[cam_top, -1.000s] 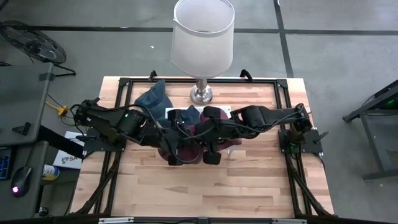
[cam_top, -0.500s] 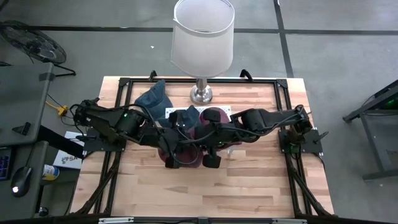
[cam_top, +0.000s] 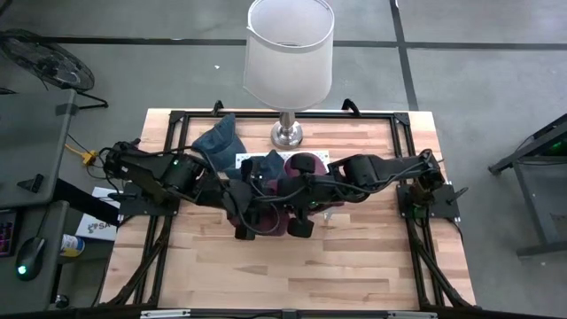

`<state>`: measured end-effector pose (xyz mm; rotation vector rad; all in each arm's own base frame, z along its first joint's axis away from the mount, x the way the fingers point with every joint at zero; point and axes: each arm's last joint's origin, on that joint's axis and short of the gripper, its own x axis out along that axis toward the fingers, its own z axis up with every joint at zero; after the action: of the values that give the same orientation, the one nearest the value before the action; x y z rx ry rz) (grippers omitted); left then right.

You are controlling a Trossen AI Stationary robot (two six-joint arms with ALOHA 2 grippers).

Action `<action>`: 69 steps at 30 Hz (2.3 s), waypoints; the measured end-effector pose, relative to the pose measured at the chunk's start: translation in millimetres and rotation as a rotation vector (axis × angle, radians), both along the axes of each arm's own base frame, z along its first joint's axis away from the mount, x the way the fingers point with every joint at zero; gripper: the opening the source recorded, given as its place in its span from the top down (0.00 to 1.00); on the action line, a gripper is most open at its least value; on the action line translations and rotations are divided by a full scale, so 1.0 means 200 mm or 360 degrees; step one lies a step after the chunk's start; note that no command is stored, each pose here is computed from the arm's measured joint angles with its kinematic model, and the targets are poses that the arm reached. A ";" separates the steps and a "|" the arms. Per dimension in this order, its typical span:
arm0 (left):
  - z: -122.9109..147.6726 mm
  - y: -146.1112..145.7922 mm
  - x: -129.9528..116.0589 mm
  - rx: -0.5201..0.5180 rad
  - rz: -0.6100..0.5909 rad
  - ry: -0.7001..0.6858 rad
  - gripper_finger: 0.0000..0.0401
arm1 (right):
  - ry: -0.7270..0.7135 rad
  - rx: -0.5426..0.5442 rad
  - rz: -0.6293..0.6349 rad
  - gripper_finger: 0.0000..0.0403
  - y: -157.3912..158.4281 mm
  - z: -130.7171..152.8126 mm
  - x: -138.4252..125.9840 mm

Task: Pick & Place hat
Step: Stack the red cap on top of the other red cap on the shelf

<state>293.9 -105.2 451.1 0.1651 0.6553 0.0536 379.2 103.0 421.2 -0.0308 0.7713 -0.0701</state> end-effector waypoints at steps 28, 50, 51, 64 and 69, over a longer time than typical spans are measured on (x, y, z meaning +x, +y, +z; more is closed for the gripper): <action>0.20 0.12 -0.36 0.0020 0.0462 0.0106 0.46 | -0.0128 0.0009 -0.0613 0.95 -0.06 0.11 -0.18; 0.24 -0.04 -0.50 0.0133 0.0397 -0.0105 0.46 | -0.0349 0.0140 -0.1125 0.95 0.17 0.14 -0.47; 0.24 -0.04 -0.50 0.0133 0.0397 -0.0105 0.46 | -0.0354 0.0146 -0.1133 0.95 0.17 0.14 -0.47; 0.01 -0.16 -0.27 0.0046 -0.0036 -0.0069 0.46 | -0.0369 0.0174 -0.1157 0.95 0.18 0.14 -0.47; -0.12 -0.12 -0.20 0.0009 -0.0092 -0.0061 0.50 | -0.0385 0.0155 -0.1166 0.95 0.17 0.14 -0.47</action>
<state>253.4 -128.3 427.5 0.1881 0.6116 0.0030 285.3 137.9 449.3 0.3499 0.5106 -0.7188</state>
